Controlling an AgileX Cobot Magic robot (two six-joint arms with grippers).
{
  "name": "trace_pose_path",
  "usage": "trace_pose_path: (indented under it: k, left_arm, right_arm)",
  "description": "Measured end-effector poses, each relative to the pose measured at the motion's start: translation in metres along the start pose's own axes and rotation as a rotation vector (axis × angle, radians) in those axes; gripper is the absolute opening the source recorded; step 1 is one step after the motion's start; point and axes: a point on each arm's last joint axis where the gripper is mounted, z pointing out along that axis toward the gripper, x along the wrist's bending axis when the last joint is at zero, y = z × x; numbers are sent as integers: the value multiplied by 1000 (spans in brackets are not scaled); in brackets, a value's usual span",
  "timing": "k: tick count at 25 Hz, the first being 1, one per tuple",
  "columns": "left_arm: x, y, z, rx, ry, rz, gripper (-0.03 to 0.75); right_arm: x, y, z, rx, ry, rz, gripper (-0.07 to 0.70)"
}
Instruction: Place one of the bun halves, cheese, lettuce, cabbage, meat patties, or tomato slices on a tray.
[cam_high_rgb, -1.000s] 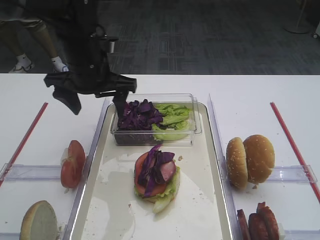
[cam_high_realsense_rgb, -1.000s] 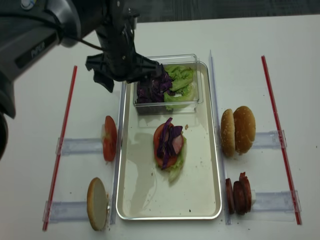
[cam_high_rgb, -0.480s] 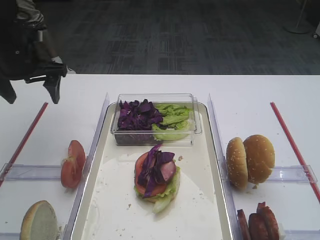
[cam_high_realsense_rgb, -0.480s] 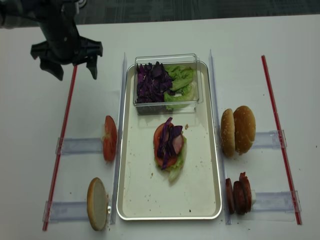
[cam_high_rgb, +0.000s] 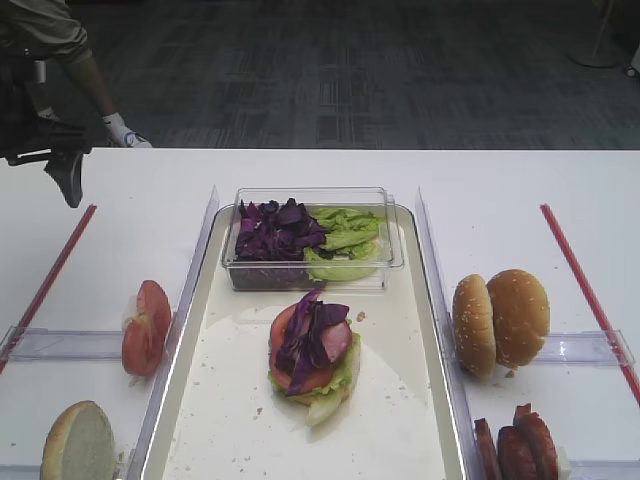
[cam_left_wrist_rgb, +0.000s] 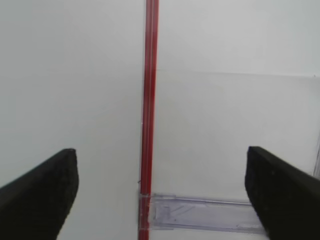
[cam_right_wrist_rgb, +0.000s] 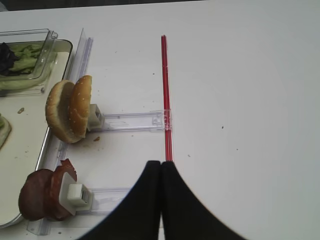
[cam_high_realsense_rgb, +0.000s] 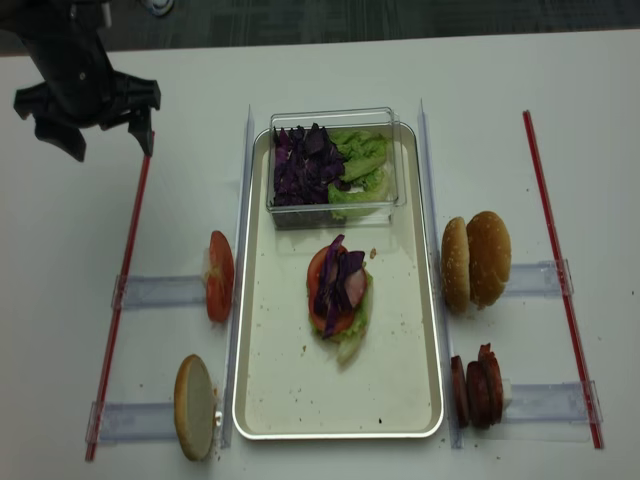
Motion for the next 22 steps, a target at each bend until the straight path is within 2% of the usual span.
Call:
trace_pose_path:
  k: [6,11,16,22]
  left_arm:
    - [2,-4,0,51,0,16,622]
    - [0,-17,-7,58,-30,10,622]
    - [4,-50,-10,79,-21,18,622]
    - [9,-105,-22,32,-22,21,622]
  right_arm:
    - [0,0,0,0,0,0,36]
    - [0,0,0,0,0,0,36]
    - [0,0,0,0,0,0,36]
    - [0,0,0,0,0,0,36]
